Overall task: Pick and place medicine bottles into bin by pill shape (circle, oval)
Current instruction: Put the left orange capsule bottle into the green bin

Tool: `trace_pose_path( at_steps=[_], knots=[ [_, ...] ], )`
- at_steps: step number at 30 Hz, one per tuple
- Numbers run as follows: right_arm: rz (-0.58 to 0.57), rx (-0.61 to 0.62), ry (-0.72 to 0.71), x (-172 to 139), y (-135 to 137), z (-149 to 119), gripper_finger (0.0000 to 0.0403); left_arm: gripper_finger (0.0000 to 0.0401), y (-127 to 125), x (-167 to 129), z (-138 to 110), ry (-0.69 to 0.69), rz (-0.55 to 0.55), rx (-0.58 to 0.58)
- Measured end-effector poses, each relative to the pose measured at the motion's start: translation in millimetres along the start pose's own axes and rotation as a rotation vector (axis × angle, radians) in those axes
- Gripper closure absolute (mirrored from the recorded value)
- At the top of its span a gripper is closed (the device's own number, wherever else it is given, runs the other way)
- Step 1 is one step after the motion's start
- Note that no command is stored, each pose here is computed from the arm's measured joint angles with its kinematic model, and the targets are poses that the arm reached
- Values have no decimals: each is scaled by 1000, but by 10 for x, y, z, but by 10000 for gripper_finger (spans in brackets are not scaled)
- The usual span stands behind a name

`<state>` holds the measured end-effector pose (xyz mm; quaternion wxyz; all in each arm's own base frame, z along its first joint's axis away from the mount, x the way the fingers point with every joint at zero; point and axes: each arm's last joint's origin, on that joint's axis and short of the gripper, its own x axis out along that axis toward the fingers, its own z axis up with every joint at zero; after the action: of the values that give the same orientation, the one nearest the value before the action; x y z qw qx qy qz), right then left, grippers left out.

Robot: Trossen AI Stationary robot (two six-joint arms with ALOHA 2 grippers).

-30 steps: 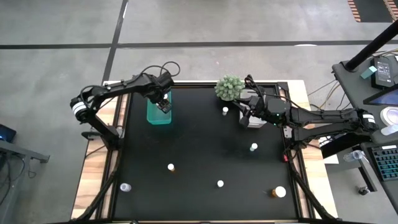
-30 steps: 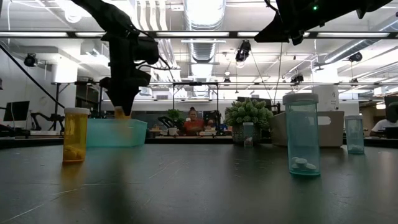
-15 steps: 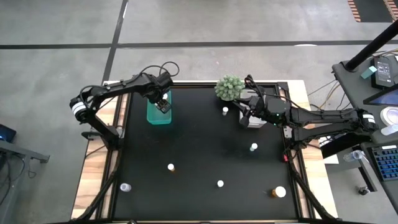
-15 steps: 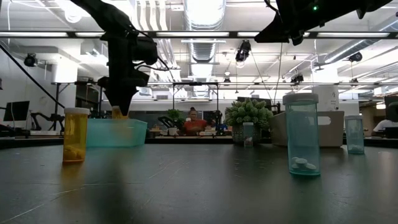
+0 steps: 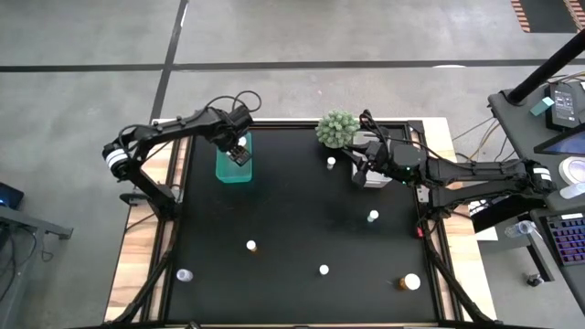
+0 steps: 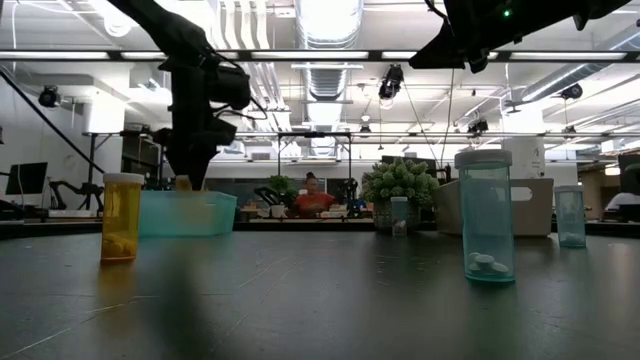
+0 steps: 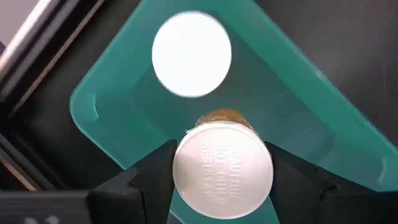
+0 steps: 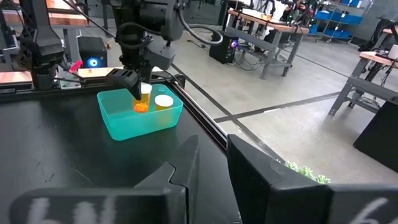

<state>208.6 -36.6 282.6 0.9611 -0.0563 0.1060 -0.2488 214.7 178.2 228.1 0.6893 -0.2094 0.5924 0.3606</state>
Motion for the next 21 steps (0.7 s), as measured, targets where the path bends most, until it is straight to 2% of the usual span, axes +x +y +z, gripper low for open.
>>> trace_pose_path(
  at_steps=[13, 21],
  knots=[
    [1, -9, 3, 0, 1, -3, 324, 198, -18, 169, -81, 8, 0, -27],
    [1, -9, 4, 0, 1, -4, 326, 160, -21, 199, -100, 11, 1, -21]
  ],
)
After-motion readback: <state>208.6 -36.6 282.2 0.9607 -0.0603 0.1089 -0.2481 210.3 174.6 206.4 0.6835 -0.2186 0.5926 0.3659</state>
